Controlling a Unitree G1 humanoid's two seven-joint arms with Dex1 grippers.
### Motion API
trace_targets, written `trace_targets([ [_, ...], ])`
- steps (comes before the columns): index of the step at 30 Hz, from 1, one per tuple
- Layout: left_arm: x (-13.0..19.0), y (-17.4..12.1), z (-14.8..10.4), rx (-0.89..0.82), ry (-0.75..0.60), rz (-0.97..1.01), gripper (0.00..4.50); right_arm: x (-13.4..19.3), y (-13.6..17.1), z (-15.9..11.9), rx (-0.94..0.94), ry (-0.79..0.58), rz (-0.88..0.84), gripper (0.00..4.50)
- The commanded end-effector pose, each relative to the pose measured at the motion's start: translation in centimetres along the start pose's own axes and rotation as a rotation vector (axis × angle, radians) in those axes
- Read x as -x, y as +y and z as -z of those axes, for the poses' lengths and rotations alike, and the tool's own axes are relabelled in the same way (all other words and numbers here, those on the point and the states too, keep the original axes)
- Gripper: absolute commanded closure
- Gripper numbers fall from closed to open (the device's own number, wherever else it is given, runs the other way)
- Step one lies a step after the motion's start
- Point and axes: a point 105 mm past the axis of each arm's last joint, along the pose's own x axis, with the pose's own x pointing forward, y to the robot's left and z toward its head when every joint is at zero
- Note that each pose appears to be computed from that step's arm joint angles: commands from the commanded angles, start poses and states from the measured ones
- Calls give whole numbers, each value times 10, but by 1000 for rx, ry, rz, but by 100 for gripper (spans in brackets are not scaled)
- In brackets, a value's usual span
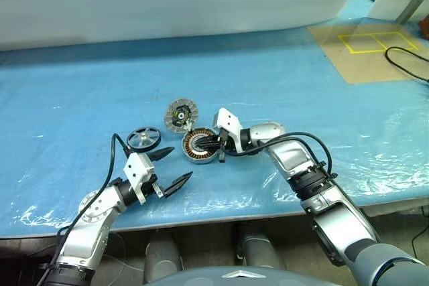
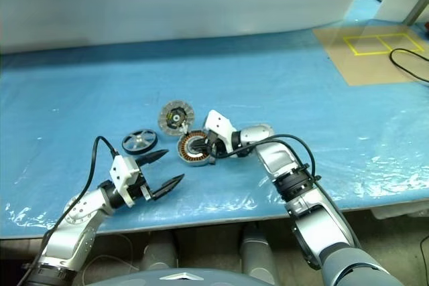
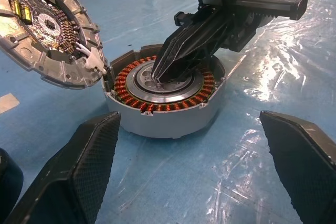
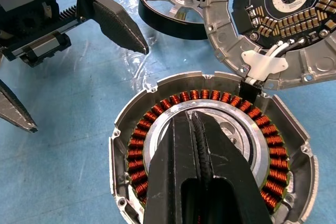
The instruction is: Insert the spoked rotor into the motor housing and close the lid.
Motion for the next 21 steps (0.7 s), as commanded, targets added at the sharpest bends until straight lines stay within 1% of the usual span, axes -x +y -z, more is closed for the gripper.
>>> trace_targets([
  [1, 2, -1, -6, -28, -14, 3, 0, 1, 2, -1, 32, -7, -15, 447],
  [3, 3, -1, -5, -25, -12, -1, 0, 2, 2, -5, 66, -27, -20, 447],
  [7, 4, -2, -4, -21, -12, -10, 0, 3, 3, -6, 130, -24, -35, 447],
  [17, 9, -4, -6, -9, -13, -63, 0, -1, 3, 4, 277, 64, -66, 447],
  [19, 10, -2, -9, 5, -29, -92, 0, -4, 2, -1, 278, 46, -66, 447],
  [21, 13, 2, -12, 22, -45, -128, 0, -5, 1, -12, 232, -17, -68, 447],
])
